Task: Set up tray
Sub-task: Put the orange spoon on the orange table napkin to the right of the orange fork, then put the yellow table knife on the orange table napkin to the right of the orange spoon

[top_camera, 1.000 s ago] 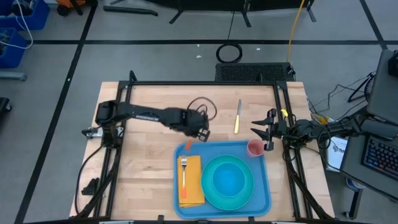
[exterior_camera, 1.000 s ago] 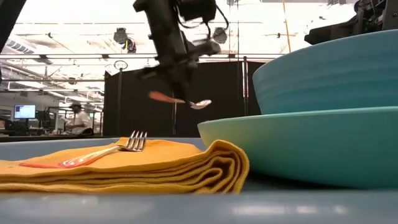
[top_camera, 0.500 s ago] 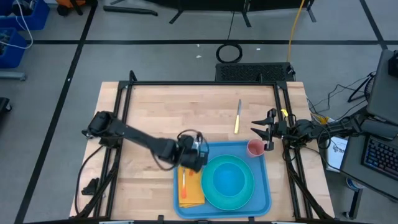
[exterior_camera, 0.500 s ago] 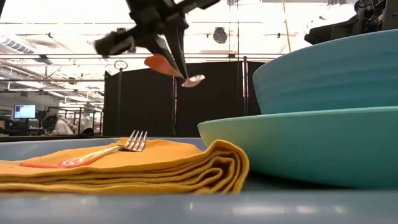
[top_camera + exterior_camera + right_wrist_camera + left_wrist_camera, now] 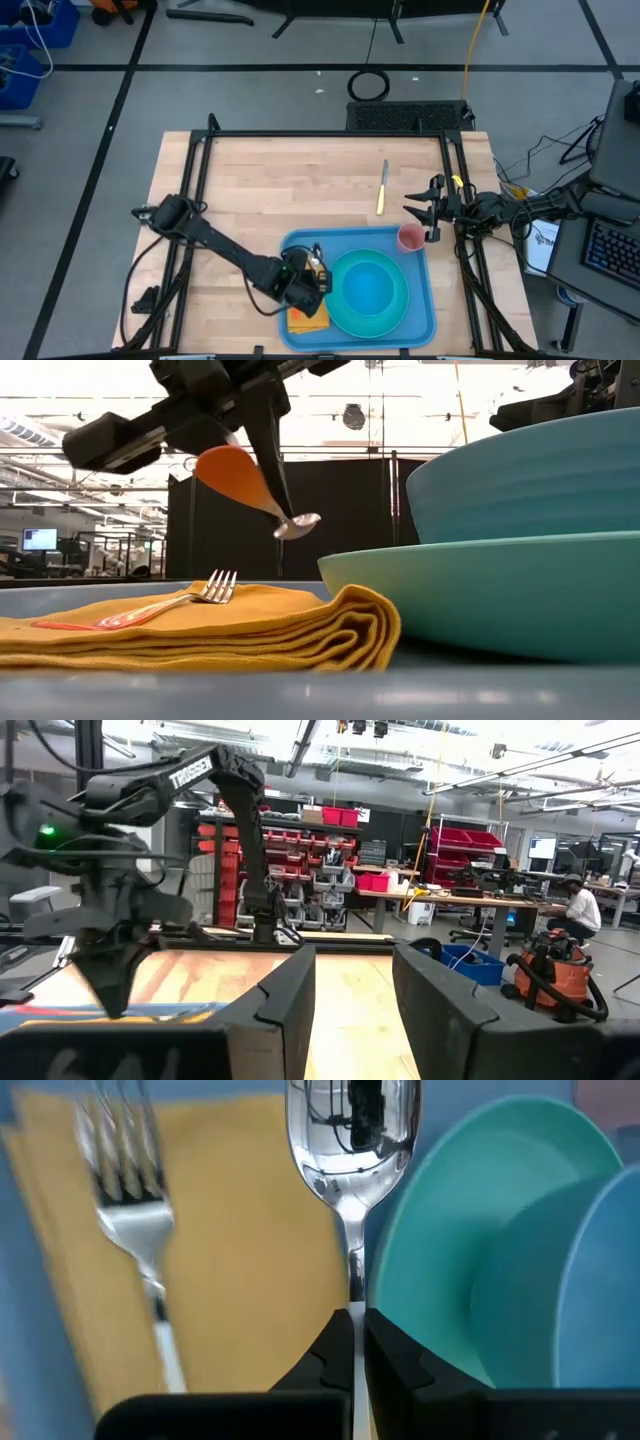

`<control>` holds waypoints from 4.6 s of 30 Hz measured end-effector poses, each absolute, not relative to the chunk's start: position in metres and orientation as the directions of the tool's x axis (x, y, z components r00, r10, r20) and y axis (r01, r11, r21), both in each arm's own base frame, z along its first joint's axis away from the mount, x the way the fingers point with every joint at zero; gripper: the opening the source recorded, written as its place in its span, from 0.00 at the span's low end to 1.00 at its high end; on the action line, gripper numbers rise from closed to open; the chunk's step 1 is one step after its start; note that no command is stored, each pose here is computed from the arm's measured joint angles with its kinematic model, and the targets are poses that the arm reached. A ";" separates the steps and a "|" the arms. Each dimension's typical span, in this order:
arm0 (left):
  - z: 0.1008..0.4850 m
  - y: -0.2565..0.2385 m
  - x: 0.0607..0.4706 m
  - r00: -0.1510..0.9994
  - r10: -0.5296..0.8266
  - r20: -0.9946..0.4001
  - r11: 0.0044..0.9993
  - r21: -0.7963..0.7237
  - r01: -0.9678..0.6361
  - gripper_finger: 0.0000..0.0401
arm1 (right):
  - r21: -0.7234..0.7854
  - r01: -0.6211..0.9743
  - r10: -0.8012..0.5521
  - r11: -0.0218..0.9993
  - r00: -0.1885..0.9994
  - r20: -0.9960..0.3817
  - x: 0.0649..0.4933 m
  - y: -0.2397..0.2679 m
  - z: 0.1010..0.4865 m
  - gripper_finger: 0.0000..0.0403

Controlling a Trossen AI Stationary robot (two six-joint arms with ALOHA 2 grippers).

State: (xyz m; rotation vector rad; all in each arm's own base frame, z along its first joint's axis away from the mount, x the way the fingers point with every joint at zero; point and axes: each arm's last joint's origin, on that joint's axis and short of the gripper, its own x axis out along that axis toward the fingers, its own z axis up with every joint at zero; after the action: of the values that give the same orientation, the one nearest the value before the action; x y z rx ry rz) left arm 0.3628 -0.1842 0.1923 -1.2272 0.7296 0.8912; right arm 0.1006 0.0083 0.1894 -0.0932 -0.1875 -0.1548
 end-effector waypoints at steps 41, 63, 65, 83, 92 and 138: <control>0.142 -0.217 0.352 0.376 0.175 -0.910 -0.013 -0.384 -0.923 0.02 | -0.077 0.162 -0.144 0.984 0.970 0.195 0.101 0.008 0.190 0.31; 0.141 -0.209 0.353 0.344 0.210 -0.915 -0.010 -0.354 -0.935 0.02 | -0.077 0.162 -0.145 0.984 0.970 0.195 0.101 0.008 0.190 0.31; 0.142 -0.208 0.353 0.344 0.211 -0.915 0.001 -0.352 -0.936 0.02 | -0.077 0.162 -0.145 0.984 0.970 0.195 0.101 0.008 0.190 0.31; 0.142 -0.206 0.353 0.346 0.229 -0.910 -0.018 -0.359 -0.933 0.09 | -0.077 0.162 -0.145 0.984 0.970 0.195 0.101 0.008 0.190 0.31; 0.143 -0.206 0.354 0.356 0.231 -0.906 -0.016 -0.369 -0.929 0.18 | -0.077 0.162 -0.145 0.984 0.970 0.194 0.101 0.008 0.190 0.31; 0.239 -0.017 0.431 0.735 0.189 -0.651 0.507 -0.577 -0.641 0.19 | -0.077 0.162 -0.144 0.984 0.970 0.195 0.101 0.008 0.190 0.31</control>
State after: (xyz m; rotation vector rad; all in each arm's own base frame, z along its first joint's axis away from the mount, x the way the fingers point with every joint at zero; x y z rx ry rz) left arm 0.4307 -0.0171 0.2391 -0.9108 0.5597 0.5324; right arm 0.1008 0.0083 0.1897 -0.0930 -0.1898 -0.1550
